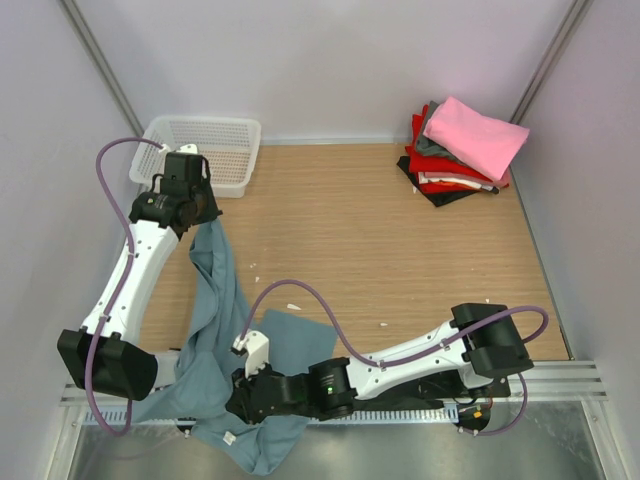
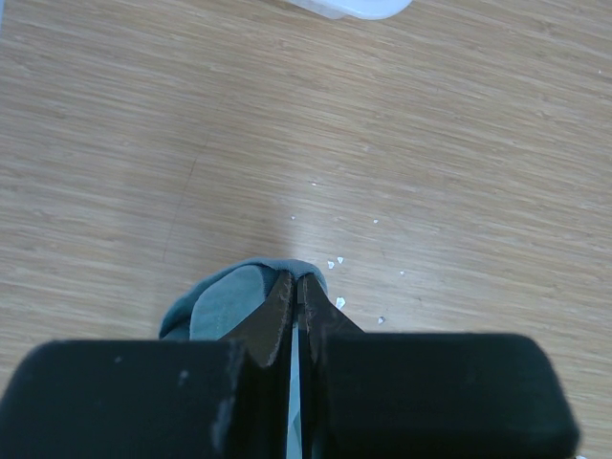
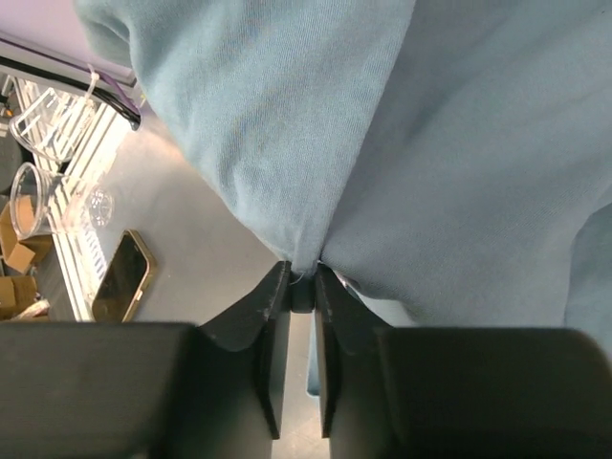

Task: Fold and stack the t-shirts
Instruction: Flatten the tshirt out

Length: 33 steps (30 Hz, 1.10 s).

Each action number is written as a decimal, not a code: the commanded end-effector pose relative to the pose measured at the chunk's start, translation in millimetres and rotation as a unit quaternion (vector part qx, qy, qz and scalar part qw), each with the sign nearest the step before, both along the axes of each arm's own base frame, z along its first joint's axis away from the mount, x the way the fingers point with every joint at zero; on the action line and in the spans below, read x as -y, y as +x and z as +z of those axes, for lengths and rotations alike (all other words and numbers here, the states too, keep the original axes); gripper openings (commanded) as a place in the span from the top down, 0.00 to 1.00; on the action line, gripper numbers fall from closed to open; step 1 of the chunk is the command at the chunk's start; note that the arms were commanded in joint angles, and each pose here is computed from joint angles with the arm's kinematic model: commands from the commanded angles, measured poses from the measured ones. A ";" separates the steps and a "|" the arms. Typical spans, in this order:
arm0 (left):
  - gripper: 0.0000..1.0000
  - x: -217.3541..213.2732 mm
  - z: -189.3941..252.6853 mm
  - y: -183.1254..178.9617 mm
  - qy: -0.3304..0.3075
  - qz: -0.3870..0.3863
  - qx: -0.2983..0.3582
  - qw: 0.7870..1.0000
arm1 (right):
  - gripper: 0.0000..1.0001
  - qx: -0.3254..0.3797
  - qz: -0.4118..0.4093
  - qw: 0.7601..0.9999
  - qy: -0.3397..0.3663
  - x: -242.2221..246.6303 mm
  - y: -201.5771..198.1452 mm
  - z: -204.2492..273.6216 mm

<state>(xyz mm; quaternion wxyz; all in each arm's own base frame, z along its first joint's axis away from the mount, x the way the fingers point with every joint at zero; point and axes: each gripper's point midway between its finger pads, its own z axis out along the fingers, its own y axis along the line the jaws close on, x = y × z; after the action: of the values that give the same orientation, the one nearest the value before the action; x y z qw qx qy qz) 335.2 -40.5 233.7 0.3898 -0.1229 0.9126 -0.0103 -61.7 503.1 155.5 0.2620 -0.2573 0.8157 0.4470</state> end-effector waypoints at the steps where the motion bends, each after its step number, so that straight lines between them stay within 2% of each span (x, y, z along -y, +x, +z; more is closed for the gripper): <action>1: 1.00 0.0 21.8 3.6 -0.009 0.001 0.037 0.999 | 0.80 0.009 -0.018 0.999 0.047 -8.4 5.6 32.3; 2: 1.00 -0.4 23.3 3.4 -0.008 0.001 0.039 0.999 | 0.93 0.015 -0.019 0.999 0.049 -8.2 7.3 35.9; 3: 1.00 -0.3 24.3 2.2 -0.009 0.000 0.040 0.999 | 0.99 0.021 -0.025 0.998 0.047 -5.8 10.8 37.6; 5: 1.00 -2.0 30.5 -1.5 -0.009 0.003 0.044 0.999 | 0.99 0.034 -0.041 0.997 0.054 4.3 19.5 55.4; 7: 1.00 -2.3 43.3 -9.8 -0.014 0.002 0.058 0.998 | 0.99 0.067 -0.083 0.994 0.028 29.2 41.9 61.4; 8: 1.00 -1.8 49.7 -13.2 -0.017 -0.001 0.065 0.998 | 0.99 0.074 -0.099 0.991 0.041 46.0 50.8 85.9; 9: 1.00 -1.1 60.8 -16.3 -0.024 -0.001 0.078 0.997 | 0.99 0.098 -0.111 0.989 0.005 68.9 62.4 86.9; 11: 1.00 0.2 81.9 -30.2 -0.038 -0.007 0.105 0.994 | 0.99 0.137 -0.166 0.977 -0.003 110.1 91.3 121.9; 12: 1.00 0.9 94.2 -34.6 -0.047 -0.006 0.121 0.991 | 0.99 0.167 -0.179 0.969 -0.042 138.3 104.0 131.8; 15: 1.00 -0.3 131.6 -59.0 -0.069 -0.008 0.181 0.981 | 0.99 0.225 -0.249 0.939 -0.070 213.4 142.4 187.2; 16: 1.00 -0.1 145.4 -65.7 -0.078 -0.009 0.203 0.976 | 0.99 0.242 -0.277 0.927 -0.067 234.0 154.3 205.7; 19: 1.00 3.2 183.7 -90.9 -0.102 -0.029 0.267 0.958 | 0.99 0.263 -0.301 0.915 -0.058 286.8 172.1 257.3; 21: 1.00 7.9 205.1 -109.4 -0.116 -0.053 0.305 0.944 | 0.99 0.267 -0.305 0.913 -0.034 304.6 177.6 286.8; 25: 1.00 25.9 240.3 -141.8 -0.138 -0.127 0.368 0.911 | 0.99 0.305 -0.309 0.900 -0.047 324.9 187.1 317.2; 28: 1.00 25.6 245.7 -147.9 -0.130 -0.137 0.388 0.902 | 0.99 0.350 -0.360 0.862 -0.073 350.2 203.0 334.1; 29: 1.00 24.3 243.4 -145.3 -0.127 -0.133 0.386 0.904 | 0.99 0.363 -0.375 0.849 -0.079 357.2 206.9 337.9; 30: 1.00 23.5 239.0 -140.7 -0.122 -0.130 0.380 0.908 | 0.99 0.385 -0.409 0.823 -0.087 371.9 214.0 344.8; 32: 1.00 23.5 228.8 -127.6 -0.119 -0.122 0.361 0.917 | 0.99 0.389 -0.443 0.804 -0.078 398.4 221.0 351.6; 33: 1.00 24.6 222.0 -121.5 -0.122 -0.120 0.352 0.920 | 0.99 0.411 -0.454 0.784 -0.102 402.1 222.2 351.2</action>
<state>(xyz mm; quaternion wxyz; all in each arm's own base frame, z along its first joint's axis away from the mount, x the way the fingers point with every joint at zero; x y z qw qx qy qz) 186.3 -58.2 468.1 0.6775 -0.0583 0.7008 -0.2156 140.6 152.8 502.8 0.6444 -0.0486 0.7335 0.2106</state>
